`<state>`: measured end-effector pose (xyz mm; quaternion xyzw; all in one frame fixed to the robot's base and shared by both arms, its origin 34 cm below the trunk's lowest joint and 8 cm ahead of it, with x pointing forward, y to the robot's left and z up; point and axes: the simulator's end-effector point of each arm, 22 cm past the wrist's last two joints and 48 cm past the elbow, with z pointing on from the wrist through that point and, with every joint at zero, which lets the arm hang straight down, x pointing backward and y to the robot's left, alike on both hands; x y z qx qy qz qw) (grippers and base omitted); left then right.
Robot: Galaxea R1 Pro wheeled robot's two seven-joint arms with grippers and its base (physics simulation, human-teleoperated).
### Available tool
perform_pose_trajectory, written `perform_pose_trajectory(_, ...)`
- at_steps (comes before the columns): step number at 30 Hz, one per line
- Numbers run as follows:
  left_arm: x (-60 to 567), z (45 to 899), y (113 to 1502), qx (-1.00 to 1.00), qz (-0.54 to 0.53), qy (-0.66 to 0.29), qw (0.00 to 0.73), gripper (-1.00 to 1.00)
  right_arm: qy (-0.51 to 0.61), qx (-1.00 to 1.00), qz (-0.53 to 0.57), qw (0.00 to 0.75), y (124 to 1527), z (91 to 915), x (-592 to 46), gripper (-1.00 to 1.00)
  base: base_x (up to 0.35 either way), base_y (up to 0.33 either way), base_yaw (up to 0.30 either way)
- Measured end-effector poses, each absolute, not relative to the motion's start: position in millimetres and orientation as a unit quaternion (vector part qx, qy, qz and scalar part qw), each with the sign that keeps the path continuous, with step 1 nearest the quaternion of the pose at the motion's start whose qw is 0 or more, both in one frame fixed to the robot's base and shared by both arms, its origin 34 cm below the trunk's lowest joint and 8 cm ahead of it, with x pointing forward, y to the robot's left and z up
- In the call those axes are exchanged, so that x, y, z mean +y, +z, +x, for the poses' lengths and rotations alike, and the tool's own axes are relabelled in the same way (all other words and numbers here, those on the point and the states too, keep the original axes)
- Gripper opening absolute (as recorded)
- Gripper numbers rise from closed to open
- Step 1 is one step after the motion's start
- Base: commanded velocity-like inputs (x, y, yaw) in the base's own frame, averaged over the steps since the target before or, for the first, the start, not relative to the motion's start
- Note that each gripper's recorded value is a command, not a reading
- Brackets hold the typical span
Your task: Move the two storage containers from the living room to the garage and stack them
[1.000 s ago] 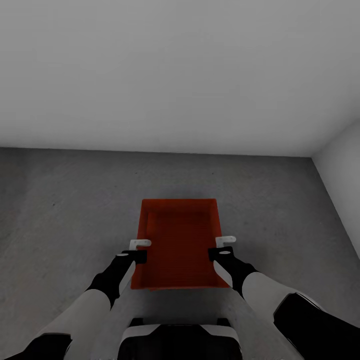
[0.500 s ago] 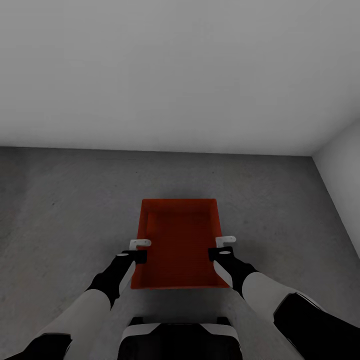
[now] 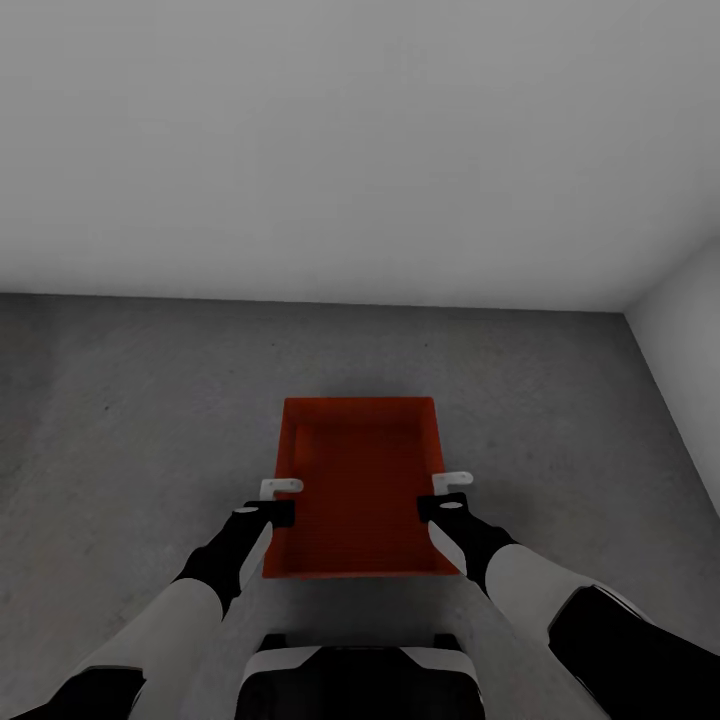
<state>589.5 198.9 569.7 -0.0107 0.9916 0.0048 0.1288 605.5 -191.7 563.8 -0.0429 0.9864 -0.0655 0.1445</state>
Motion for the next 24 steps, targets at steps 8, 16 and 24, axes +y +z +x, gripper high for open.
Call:
perform_pose_trajectory(8,199.4,589.5,569.7,0.992,-0.01,0.005,0.129,-1.0,-0.066,0.986,-0.043,0.144,563.8,605.4,-191.2,-1.0,0.0,0.0,0.0)
perform_pose_trajectory(16,199.6,590.2,569.9,0.992,-0.01,0.005,0.129,-1.0,-0.066,0.986,-0.042,0.144,563.8,605.7,-190.9,-1.0,-0.039,0.004,0.0)
perform_pose_trajectory(24,199.6,586.4,568.9,0.993,-0.009,0.004,0.121,-1.0,-0.066,0.987,-0.045,0.136,562.8,602.0,-191.0,-1.0,-0.161,0.047,0.0)
